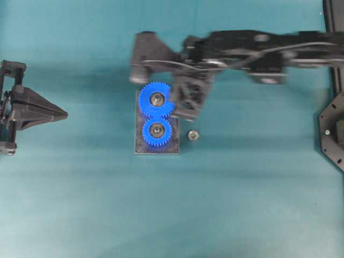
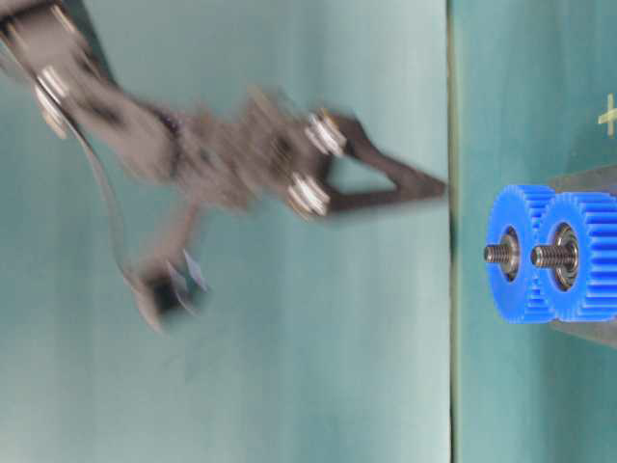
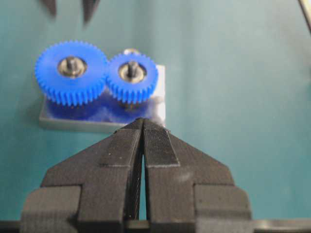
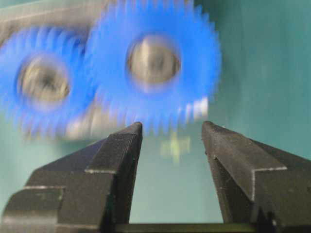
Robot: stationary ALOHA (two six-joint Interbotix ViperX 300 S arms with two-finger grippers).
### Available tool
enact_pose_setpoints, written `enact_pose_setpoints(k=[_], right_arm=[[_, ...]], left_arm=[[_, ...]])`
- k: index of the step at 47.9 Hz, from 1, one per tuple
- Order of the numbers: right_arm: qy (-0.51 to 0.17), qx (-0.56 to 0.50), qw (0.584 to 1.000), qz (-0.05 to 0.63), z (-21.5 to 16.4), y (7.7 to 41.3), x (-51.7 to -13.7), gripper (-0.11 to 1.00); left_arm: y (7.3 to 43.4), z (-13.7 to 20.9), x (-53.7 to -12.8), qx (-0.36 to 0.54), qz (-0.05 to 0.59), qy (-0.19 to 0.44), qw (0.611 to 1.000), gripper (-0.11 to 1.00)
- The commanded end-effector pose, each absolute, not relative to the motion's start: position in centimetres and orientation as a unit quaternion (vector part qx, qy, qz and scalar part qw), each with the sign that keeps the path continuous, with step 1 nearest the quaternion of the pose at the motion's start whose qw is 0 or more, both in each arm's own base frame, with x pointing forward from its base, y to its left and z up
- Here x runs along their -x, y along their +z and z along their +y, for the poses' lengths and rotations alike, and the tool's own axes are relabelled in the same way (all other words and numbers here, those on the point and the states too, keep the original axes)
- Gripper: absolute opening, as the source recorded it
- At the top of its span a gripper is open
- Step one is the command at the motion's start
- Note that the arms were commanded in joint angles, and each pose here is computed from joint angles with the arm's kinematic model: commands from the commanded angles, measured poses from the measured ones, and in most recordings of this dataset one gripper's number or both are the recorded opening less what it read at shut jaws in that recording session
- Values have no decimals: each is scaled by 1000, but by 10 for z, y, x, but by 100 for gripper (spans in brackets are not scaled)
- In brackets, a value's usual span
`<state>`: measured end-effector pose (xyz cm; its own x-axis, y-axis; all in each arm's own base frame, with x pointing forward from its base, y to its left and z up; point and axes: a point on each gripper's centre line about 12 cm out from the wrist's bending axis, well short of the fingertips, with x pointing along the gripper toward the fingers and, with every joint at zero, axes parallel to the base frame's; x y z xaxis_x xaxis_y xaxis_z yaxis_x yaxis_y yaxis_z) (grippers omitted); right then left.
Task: Insert the washer onto the shaft.
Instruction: 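Move the right gripper to the lower silver washer and grasp it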
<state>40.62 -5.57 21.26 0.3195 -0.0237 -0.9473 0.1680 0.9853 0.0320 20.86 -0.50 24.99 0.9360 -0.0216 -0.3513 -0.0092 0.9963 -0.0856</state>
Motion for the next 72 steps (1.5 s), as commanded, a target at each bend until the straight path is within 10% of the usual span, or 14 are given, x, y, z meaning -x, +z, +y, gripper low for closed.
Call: enact_pose_setpoints(k=[1,27,72], right_arm=[[-54,-64,824,560,-42,228,-392,56],[-19,-55,821,568,13,121,-380,74],[-25,-60,815,575,11,94,-377,72]], left_arm=[[254,-5,-210,42,175,-3,984,0],[255,-5,-210,41,172,-3,984,0],[255,-4,-209,42,171,-1,984,0]])
